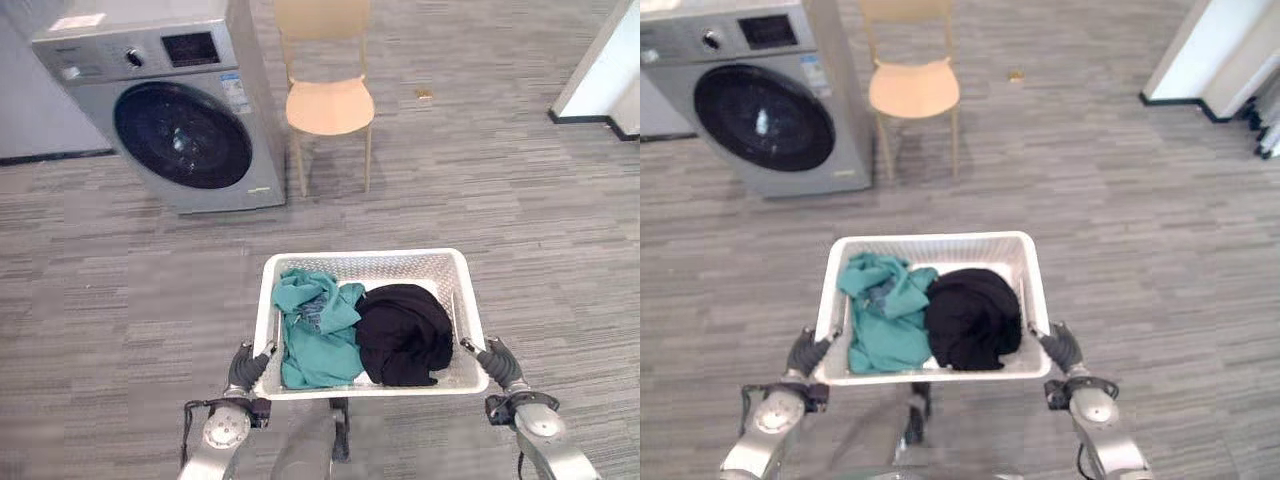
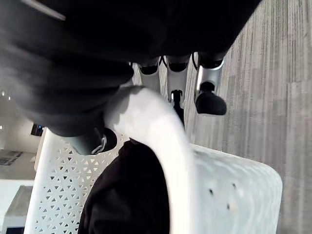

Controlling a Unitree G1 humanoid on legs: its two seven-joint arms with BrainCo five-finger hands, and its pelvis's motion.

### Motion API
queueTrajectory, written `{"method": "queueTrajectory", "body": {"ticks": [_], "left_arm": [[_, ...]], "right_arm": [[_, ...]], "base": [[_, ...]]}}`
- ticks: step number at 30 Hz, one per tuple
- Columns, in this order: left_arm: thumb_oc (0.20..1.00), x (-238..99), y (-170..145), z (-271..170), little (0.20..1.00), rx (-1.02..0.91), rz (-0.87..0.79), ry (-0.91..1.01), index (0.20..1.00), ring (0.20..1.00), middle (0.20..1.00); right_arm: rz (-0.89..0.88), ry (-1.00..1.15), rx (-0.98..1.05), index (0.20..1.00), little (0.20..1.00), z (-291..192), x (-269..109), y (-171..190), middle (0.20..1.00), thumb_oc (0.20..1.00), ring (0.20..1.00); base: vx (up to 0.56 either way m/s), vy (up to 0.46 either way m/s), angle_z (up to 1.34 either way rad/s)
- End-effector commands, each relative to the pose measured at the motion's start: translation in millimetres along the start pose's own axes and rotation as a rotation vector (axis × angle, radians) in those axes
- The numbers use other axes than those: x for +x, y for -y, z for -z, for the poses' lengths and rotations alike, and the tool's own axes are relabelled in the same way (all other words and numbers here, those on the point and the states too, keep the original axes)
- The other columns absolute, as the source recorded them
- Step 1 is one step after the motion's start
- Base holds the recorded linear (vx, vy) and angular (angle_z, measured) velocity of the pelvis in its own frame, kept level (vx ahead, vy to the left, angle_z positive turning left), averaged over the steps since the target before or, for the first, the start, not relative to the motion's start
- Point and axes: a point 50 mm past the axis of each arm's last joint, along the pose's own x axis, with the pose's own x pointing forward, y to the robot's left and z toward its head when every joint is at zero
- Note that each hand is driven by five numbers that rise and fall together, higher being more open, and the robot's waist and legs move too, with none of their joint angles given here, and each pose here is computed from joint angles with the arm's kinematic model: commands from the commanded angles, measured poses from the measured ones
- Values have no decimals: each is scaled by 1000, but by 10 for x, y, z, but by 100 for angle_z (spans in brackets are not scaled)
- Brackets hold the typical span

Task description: Grab the laundry basket,head to the washer,open it,put in the laundry and shut it.

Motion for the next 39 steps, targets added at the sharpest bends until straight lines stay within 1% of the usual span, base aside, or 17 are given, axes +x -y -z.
{"method": "queueTrajectory", "body": {"ticks": [1, 5, 10, 15, 18, 21, 27, 33, 39], "left_arm": [[200, 2, 142, -350, 200, -122, 89, 195, 200, 200, 200], [200, 5, 92, -374, 200, -111, 83, 205, 200, 200, 200], [200, 5, 107, -393, 200, -118, 96, 213, 200, 200, 200], [200, 53, 66, -446, 200, -105, 70, 238, 200, 200, 200], [200, 36, 100, -435, 200, -108, 84, 238, 200, 200, 200], [200, 62, 151, -446, 200, -129, 95, 235, 200, 200, 200], [200, 67, 199, -428, 200, -153, 109, 221, 200, 200, 200], [200, 65, 215, -392, 200, -150, 103, 204, 200, 200, 200], [200, 54, 219, -406, 200, -149, 108, 207, 200, 200, 200]], "right_arm": [[-70, 348, 146, 200, 200, -683, 118, -41, 200, 200, 200], [-113, 362, 136, 200, 200, -735, 133, -146, 200, 200, 200], [-107, 362, 145, 200, 200, -739, 134, -128, 200, 200, 200], [-94, 348, 155, 200, 200, -684, 115, -124, 200, 200, 200], [-89, 328, 175, 200, 200, -609, 59, -99, 200, 200, 200], [-66, 310, 172, 200, 200, -560, 48, -37, 200, 200, 200], [-26, 305, 159, 200, 200, -554, 35, 90, 200, 200, 200], [6, 309, 157, 200, 200, -559, 54, 117, 200, 200, 200], [7, 299, 159, 200, 200, -542, 59, 83, 200, 200, 200]], "base": [[339, 136, -53], [232, 73, -36], [221, -13, -11], [368, -118, 59], [488, -244, 51], [316, -255, 131], [241, -146, 21], [262, -3, 14], [417, 142, -10]]}}
